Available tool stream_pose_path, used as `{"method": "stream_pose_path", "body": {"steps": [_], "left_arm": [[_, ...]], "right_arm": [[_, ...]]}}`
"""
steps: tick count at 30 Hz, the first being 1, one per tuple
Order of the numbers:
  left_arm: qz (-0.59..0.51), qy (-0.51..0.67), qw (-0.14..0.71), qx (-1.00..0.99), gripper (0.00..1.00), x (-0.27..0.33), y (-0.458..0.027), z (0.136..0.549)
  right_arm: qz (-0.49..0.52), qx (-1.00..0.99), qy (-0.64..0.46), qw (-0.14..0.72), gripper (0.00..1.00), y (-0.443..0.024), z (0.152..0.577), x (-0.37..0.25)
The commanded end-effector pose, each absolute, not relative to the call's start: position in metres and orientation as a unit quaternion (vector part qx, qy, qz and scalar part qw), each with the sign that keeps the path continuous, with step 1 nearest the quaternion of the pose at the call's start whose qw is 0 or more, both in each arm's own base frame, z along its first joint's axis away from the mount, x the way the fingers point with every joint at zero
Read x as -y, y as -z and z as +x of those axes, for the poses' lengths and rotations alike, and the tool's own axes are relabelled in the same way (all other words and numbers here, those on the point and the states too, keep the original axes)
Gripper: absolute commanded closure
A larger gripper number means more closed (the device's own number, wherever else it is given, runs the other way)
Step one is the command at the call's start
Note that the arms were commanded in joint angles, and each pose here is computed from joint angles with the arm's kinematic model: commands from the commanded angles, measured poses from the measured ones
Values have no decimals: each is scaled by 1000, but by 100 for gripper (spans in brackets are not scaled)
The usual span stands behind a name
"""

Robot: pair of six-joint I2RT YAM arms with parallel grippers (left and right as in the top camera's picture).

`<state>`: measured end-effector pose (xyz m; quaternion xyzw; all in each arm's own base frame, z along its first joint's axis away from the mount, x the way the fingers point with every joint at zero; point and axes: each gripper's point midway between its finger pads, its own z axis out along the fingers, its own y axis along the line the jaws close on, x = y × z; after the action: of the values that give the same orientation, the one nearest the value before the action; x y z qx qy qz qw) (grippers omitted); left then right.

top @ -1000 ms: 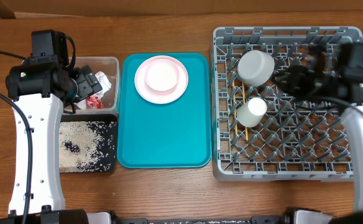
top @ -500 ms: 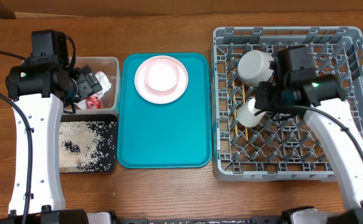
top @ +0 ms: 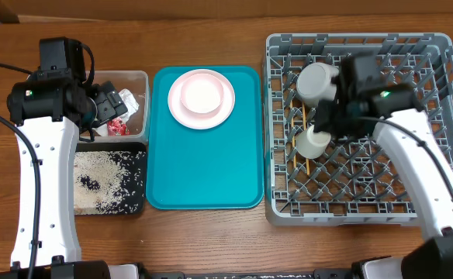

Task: Sort waste into correct bins and load items into the dishwasher

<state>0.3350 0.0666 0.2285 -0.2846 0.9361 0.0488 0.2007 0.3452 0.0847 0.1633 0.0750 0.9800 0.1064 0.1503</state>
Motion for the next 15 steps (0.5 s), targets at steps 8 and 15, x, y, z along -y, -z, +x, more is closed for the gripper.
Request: {"method": "stream_pose_path", "body": {"steps": [8,15], "left_arm": [[-280,-53,212,-935,0,-68,-235,336],[-280,-52,212,-935,0,-68,-236,336]], "right_arm": [[-88,-882,-380,266,34,-337,347,-190],[-124,-866,-402,272,0,-338,353,-217]]}}
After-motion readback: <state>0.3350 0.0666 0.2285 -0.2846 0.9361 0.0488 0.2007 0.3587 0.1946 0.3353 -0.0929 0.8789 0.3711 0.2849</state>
